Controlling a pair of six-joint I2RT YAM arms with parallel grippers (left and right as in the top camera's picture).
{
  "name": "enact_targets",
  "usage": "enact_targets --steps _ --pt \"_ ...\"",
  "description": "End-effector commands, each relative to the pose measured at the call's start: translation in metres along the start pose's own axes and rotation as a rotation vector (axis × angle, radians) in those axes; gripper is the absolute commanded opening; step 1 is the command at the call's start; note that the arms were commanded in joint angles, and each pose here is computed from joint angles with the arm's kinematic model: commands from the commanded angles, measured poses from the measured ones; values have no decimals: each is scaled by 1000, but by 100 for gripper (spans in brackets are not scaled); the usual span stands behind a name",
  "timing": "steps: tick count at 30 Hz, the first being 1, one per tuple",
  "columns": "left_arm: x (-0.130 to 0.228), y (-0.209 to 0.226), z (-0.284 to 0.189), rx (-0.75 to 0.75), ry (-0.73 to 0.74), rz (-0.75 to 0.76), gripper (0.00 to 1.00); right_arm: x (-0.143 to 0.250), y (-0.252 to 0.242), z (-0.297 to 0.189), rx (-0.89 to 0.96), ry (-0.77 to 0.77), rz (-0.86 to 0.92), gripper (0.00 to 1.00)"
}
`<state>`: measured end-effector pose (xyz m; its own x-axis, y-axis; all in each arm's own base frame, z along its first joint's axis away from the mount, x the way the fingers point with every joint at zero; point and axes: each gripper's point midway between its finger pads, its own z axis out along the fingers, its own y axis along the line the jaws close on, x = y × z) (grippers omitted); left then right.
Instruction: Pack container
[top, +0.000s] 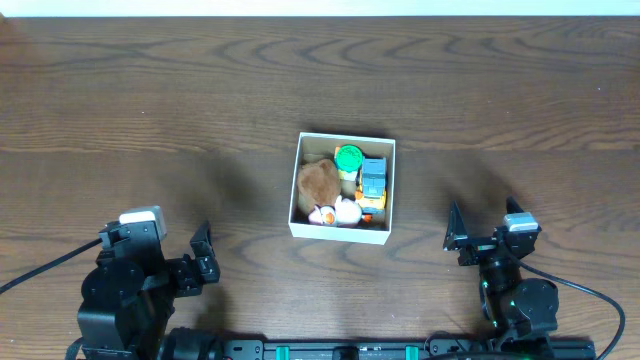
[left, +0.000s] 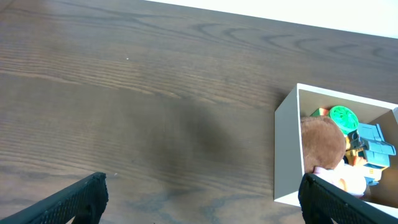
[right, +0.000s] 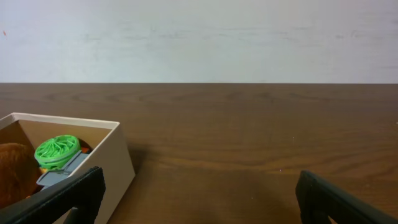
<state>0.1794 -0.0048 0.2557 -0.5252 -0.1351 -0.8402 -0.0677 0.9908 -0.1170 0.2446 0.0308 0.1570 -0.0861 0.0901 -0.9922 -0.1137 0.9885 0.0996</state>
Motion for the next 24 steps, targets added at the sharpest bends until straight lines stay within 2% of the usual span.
enact_targets --steps 1,24 --pt "1 0 0 0 3 -7 98 0 -4 0 14 0 -11 99" --pt "1 0 0 -1 3 -7 98 0 -13 -1 49 -2 -70 99"
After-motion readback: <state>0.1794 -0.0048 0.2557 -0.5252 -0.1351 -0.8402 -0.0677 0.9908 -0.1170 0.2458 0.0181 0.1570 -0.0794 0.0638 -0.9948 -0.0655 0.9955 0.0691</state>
